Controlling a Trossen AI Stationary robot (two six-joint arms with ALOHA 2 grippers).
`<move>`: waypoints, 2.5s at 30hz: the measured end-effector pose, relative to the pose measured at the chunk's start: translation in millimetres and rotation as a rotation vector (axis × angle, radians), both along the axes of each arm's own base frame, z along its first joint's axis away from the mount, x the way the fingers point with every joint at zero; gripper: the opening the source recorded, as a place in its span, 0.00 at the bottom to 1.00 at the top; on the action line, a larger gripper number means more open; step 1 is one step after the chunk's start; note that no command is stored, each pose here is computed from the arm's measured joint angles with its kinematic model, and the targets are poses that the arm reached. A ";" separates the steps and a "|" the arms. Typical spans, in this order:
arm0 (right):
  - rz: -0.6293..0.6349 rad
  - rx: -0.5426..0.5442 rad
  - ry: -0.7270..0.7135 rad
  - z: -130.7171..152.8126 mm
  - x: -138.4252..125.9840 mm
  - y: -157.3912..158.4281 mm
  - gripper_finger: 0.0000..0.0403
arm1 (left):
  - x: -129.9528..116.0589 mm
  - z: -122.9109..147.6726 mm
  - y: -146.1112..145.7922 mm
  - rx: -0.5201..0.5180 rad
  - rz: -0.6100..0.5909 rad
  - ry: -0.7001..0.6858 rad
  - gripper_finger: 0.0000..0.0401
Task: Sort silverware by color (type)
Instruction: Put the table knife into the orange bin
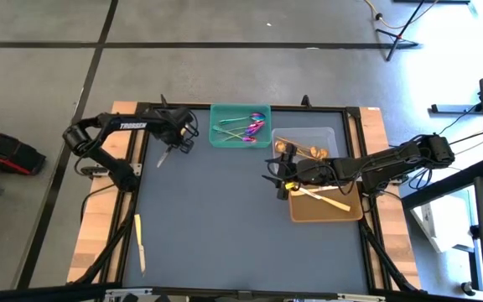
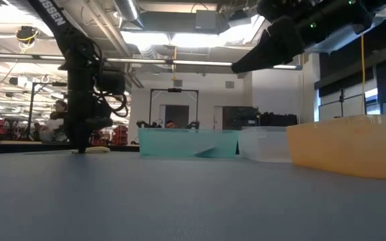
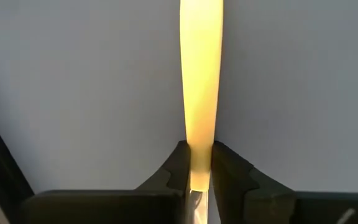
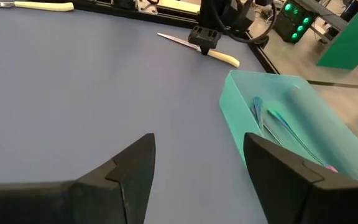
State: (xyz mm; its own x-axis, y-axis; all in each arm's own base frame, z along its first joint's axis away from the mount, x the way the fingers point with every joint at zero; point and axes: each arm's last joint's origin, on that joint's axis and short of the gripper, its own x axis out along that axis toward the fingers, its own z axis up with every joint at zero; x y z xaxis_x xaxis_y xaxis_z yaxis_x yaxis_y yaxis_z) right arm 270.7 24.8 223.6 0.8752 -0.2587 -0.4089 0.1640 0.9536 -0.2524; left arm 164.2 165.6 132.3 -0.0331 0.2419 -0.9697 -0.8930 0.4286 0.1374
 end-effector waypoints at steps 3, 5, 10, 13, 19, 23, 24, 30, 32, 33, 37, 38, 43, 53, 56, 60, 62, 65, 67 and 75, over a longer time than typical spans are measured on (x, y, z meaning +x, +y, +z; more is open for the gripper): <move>0.044 0.025 -0.005 0.4 0.6 1.5 0.57 | 5.4 0.0 -6.9 0.021 -0.036 0.033 0.12; 0.077 0.041 -0.009 0.8 1.0 2.5 0.57 | 9.6 0.0 -13.4 0.055 -0.059 0.079 0.14; 0.127 0.064 -0.008 0.8 1.2 4.2 0.57 | 21.8 -0.3 -34.2 0.070 -0.147 0.121 0.15; 0.134 0.060 -0.018 1.9 1.8 4.3 0.57 | 29.7 0.8 -47.8 0.060 -0.200 0.125 0.15; 0.092 0.130 -0.035 2.1 1.8 3.9 0.59 | 56.7 9.1 -85.8 0.006 -0.385 0.051 0.16; 0.085 0.181 -0.043 2.1 1.9 4.4 0.66 | 80.9 23.1 -116.8 0.016 -0.508 -0.042 0.16; 0.079 0.200 -0.053 2.6 2.1 4.4 0.68 | 87.2 27.3 -125.1 0.027 -0.543 -0.072 0.16; 0.145 0.240 -0.065 4.5 3.0 6.7 0.75 | 117.9 49.8 -175.0 0.068 -0.733 -0.272 0.16; 0.180 0.262 -0.053 1.7 4.8 8.3 0.76 | 127.0 52.4 -189.8 0.074 -0.780 -0.337 0.16; 0.190 0.277 -0.042 -0.9 5.8 9.2 0.75 | 131.3 52.0 -197.2 0.074 -0.803 -0.355 0.16; 0.245 0.294 0.083 -25.8 11.4 25.2 0.74 | 149.1 41.8 -222.4 0.057 -0.875 -0.338 0.16; 0.263 0.292 0.122 -33.7 12.0 32.0 0.73 | 154.5 38.9 -227.8 0.053 -0.887 -0.331 0.16; 0.338 0.295 0.266 -52.9 3.2 62.2 0.70 | 176.7 29.8 -253.1 0.043 -0.949 -0.322 0.16; 0.325 0.296 0.139 -27.3 1.7 87.1 0.64 | 187.4 31.4 -266.8 0.047 -0.971 -0.361 0.26; 0.318 0.301 0.078 -26.0 7.1 88.7 0.62 | 181.7 39.8 -272.4 0.046 -0.974 -0.368 0.29; 0.306 0.292 0.038 -35.5 17.7 88.4 0.60 | 163.0 51.4 -288.3 0.118 -1.003 -0.354 0.29; 0.317 0.294 0.018 -43.3 24.7 89.7 0.59 | 148.9 50.9 -299.8 0.163 -1.025 -0.362 0.29; 0.315 0.285 0.015 -63.3 35.9 90.6 0.58 | 124.9 43.0 -314.8 0.231 -1.021 -0.412 0.29; 0.306 0.287 0.004 -76.1 43.5 89.1 0.57 | 110.0 35.7 -322.1 0.259 -1.002 -0.481 0.29; 0.265 0.289 0.065 -114.7 84.2 84.6 0.56 | 67.7 5.3 -345.2 0.298 -1.003 -0.762 0.29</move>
